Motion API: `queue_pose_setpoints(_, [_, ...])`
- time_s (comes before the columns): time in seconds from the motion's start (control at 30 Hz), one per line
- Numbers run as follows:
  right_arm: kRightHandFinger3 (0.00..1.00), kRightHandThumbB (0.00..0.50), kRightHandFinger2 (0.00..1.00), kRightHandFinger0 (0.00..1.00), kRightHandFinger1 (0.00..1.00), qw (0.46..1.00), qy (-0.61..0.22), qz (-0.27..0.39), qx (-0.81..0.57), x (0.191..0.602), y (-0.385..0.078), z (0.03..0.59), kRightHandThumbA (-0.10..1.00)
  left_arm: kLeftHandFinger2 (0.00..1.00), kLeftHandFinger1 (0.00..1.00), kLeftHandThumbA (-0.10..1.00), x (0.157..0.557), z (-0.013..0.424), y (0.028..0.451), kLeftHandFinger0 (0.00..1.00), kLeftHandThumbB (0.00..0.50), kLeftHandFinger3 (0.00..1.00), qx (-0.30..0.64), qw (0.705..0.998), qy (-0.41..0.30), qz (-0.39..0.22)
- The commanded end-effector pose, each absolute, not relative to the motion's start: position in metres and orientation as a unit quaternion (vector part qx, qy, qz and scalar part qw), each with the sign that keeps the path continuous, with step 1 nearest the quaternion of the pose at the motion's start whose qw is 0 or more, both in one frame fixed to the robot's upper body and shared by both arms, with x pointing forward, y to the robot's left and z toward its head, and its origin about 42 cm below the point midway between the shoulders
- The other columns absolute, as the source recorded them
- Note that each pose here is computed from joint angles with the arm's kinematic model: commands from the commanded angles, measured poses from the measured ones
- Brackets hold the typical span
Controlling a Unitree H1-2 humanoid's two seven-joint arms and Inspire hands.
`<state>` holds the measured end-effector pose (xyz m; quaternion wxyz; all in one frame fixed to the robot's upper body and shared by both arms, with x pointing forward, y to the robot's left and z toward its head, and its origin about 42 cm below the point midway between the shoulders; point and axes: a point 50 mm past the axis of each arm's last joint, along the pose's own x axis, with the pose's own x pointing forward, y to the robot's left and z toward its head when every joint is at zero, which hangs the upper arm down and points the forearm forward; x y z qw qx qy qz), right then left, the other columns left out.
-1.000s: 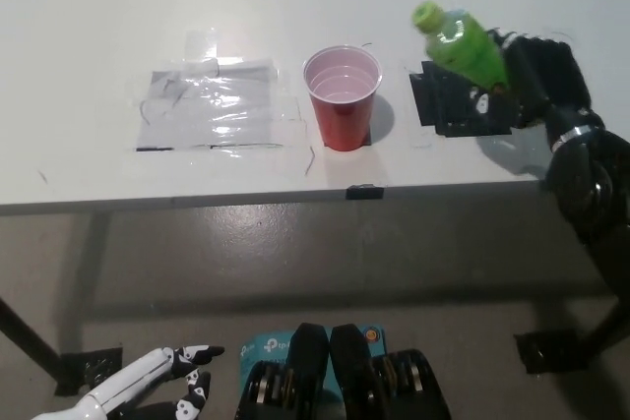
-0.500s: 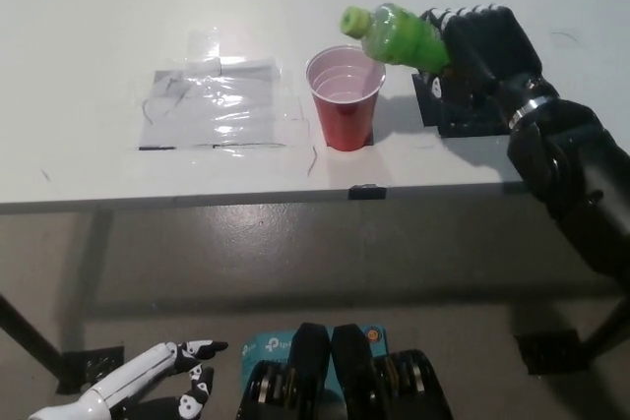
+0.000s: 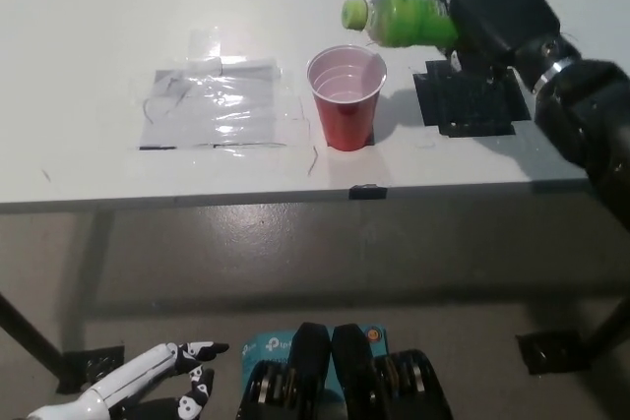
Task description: The robot uses its right hand to pick up a bottle kept in the middle of the desk and tilt it into a cup kept next to it to pour water out
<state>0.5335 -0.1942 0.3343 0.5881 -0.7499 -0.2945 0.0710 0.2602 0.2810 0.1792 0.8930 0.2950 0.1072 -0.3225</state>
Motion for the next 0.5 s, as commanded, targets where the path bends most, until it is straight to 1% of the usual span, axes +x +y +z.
queue_pose_setpoints(0.0, [0.39,0.175,0.15,0.0,0.0,0.513,-0.384,0.026,-0.768,0.538,-0.187,0.404,-0.03,1.0,1.0,1.0,0.263,0.193,0.287,1.0,0.33,1.0,0.31,0.887,0.1,-0.326])
queue_pose_setpoints(0.03, [0.37,0.166,0.17,0.0,0.0,0.498,-0.391,0.024,-0.774,0.538,-0.184,0.412,-0.04,1.0,1.0,1.0,0.263,0.194,0.287,1.0,0.32,1.0,0.311,0.887,0.099,-0.327])
queue_pose_setpoints(0.07, [0.35,0.161,0.22,0.0,0.0,0.487,-0.395,0.021,-0.779,0.538,-0.181,0.417,-0.04,1.0,1.0,1.0,0.262,0.195,0.288,1.0,0.32,1.0,0.313,0.886,0.099,-0.328])
queue_pose_setpoints(0.1, [0.34,0.164,0.24,0.0,0.0,0.485,-0.396,0.021,-0.78,0.538,-0.18,0.419,-0.05,1.0,1.0,1.0,0.262,0.194,0.288,1.0,0.326,1.0,0.313,0.886,0.099,-0.328])
queue_pose_setpoints(0.17, [0.36,0.172,0.26,0.0,0.0,0.479,-0.397,0.021,-0.783,0.537,-0.177,0.424,-0.06,1.0,1.0,1.0,0.263,0.194,0.287,1.0,0.321,1.0,0.317,0.884,0.097,-0.33])
queue_pose_setpoints(0.2, [0.39,0.196,0.27,0.0,0.0,0.472,-0.4,0.021,-0.786,0.536,-0.174,0.428,-0.07,1.0,1.0,1.0,0.263,0.194,0.287,1.0,0.322,1.0,0.319,0.883,0.098,-0.33])
queue_pose_setpoints(0.23, [0.4,0.2,0.28,0.0,0.0,0.471,-0.399,0.023,-0.786,0.535,-0.175,0.428,-0.07,1.0,1.0,1.0,0.263,0.193,0.286,1.0,0.323,1.0,0.319,0.882,0.099,-0.331])
queue_pose_setpoints(0.27, [0.39,0.208,0.28,0.0,0.0,0.45,-0.411,0.026,-0.792,0.535,-0.171,0.429,-0.07,1.0,1.0,1.0,0.263,0.194,0.286,1.0,0.325,1.0,0.317,0.883,0.1,-0.331])
queue_pose_setpoints(0.3, [0.41,0.206,0.28,0.0,0.0,0.446,-0.412,0.028,-0.794,0.535,-0.17,0.429,-0.08,1.0,1.0,1.0,0.262,0.194,0.286,1.0,0.324,1.0,0.316,0.883,0.1,-0.331])
queue_pose_setpoints(0.33, [0.43,0.206,0.29,0.0,0.0,0.432,-0.419,0.036,-0.798,0.535,-0.168,0.43,-0.1,1.0,1.0,1.0,0.262,0.195,0.286,1.0,0.329,1.0,0.319,0.883,0.101,-0.33])
queue_pose_setpoints(0.37, [0.43,0.228,0.26,0.0,0.0,0.419,-0.424,0.032,-0.803,0.535,-0.167,0.431,-0.06,1.0,1.0,1.0,0.262,0.194,0.286,1.0,0.327,1.0,0.318,0.883,0.101,-0.331])
queue_pose_setpoints(0.4, [0.41,0.236,0.25,0.0,0.0,0.405,-0.435,0.034,-0.804,0.536,-0.165,0.433,-0.08,1.0,1.0,1.0,0.262,0.195,0.287,1.0,0.325,1.0,0.317,0.883,0.099,-0.331])
queue_pose_setpoints(0.43, [0.39,0.255,0.22,0.0,0.0,0.397,-0.443,0.036,-0.803,0.536,-0.164,0.434,-0.07,1.0,1.0,1.0,0.262,0.195,0.288,1.0,0.328,1.0,0.317,0.883,0.098,-0.332])
queue_pose_setpoints(0.47, [0.36,0.242,0.19,0.0,0.0,0.383,-0.448,0.038,-0.807,0.537,-0.164,0.436,-0.05,1.0,1.0,1.0,0.263,0.194,0.288,1.0,0.327,1.0,0.318,0.882,0.098,-0.333])
